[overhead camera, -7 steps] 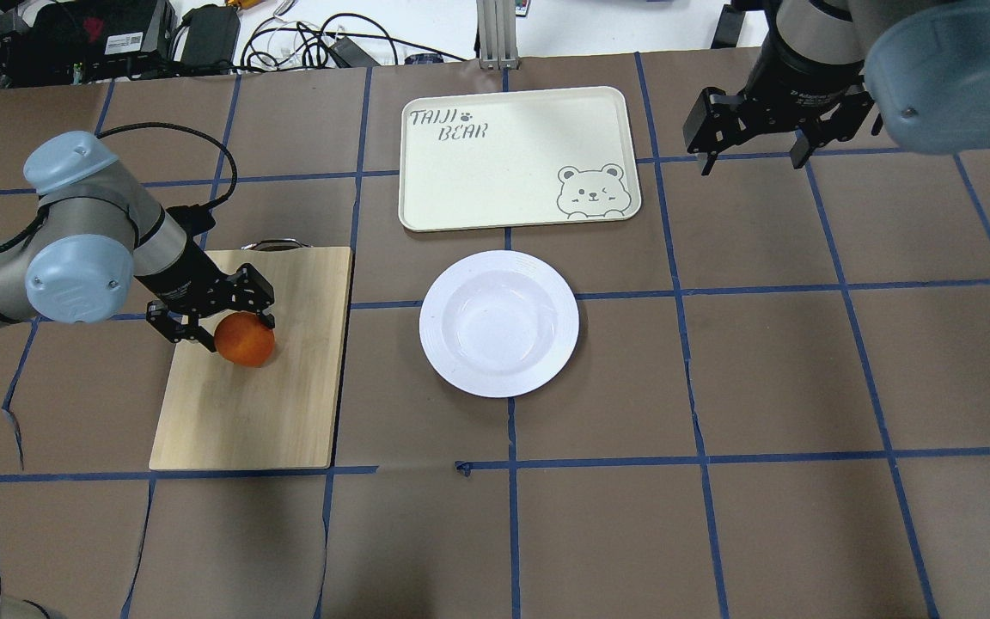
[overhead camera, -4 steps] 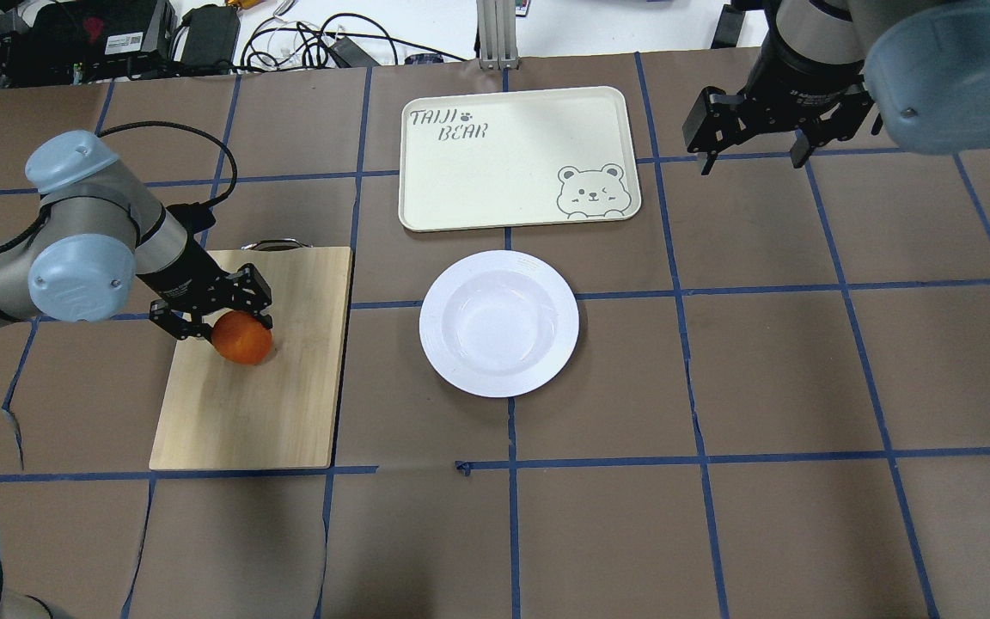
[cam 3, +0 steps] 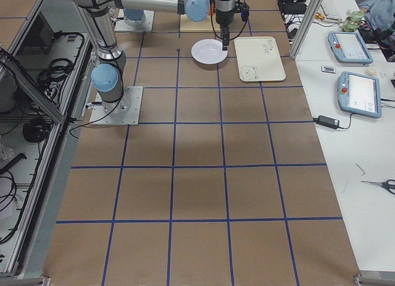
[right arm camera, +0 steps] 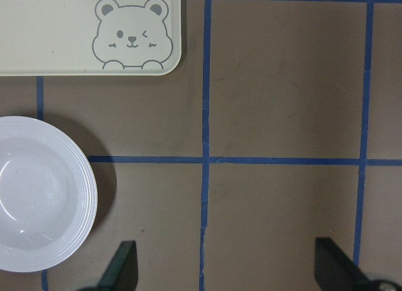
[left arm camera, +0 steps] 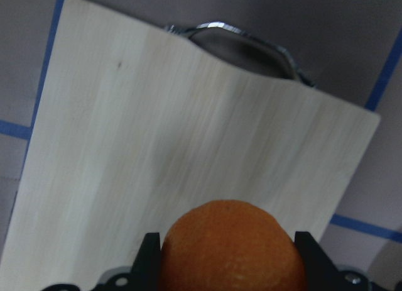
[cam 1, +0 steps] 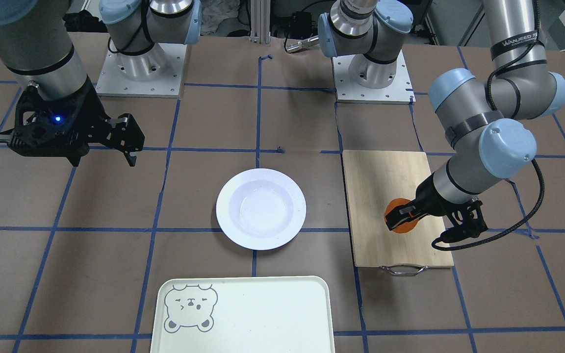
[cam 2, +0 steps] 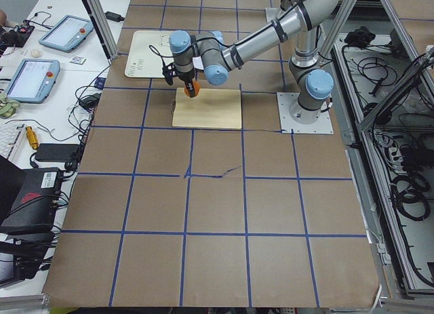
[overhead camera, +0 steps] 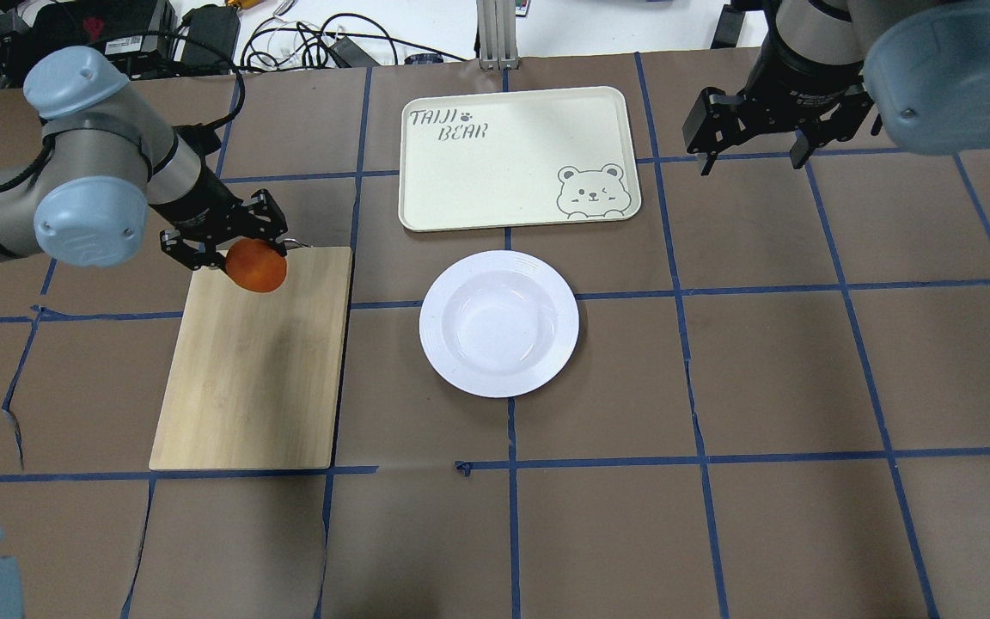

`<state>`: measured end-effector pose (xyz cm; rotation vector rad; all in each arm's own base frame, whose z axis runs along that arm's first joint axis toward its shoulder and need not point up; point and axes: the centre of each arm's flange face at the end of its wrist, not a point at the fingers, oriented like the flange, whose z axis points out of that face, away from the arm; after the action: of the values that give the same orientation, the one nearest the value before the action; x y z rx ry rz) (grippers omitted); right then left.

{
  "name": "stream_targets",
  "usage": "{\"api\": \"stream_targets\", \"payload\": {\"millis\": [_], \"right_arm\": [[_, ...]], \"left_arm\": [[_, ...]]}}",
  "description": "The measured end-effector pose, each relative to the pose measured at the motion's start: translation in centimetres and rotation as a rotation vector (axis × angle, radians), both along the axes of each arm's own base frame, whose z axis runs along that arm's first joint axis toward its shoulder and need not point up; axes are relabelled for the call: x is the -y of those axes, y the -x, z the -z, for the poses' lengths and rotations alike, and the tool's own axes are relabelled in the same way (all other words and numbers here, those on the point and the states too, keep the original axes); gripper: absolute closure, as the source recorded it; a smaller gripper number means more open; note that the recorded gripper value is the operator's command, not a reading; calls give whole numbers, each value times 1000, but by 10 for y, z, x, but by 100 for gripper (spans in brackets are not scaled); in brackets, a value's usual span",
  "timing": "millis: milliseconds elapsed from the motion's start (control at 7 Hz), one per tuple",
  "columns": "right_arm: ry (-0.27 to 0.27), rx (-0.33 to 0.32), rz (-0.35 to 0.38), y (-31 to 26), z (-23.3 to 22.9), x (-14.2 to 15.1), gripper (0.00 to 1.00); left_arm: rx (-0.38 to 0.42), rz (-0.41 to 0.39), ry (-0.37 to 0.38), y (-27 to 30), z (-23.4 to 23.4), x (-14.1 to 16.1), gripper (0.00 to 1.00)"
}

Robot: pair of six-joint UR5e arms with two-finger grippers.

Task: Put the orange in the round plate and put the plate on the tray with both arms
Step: 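Lift the orange with the left gripper and carry it over the white plate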

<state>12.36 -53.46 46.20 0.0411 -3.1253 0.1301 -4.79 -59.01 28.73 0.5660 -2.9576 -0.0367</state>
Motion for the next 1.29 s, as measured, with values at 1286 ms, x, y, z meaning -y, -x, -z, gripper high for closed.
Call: {"api": "stream_targets", "payload": {"millis": [1286], "right_arm": [[-5,-1,2,1,2,0,0]], "left_arm": [[-144,-40,-6,232,42,-15,90]]}}
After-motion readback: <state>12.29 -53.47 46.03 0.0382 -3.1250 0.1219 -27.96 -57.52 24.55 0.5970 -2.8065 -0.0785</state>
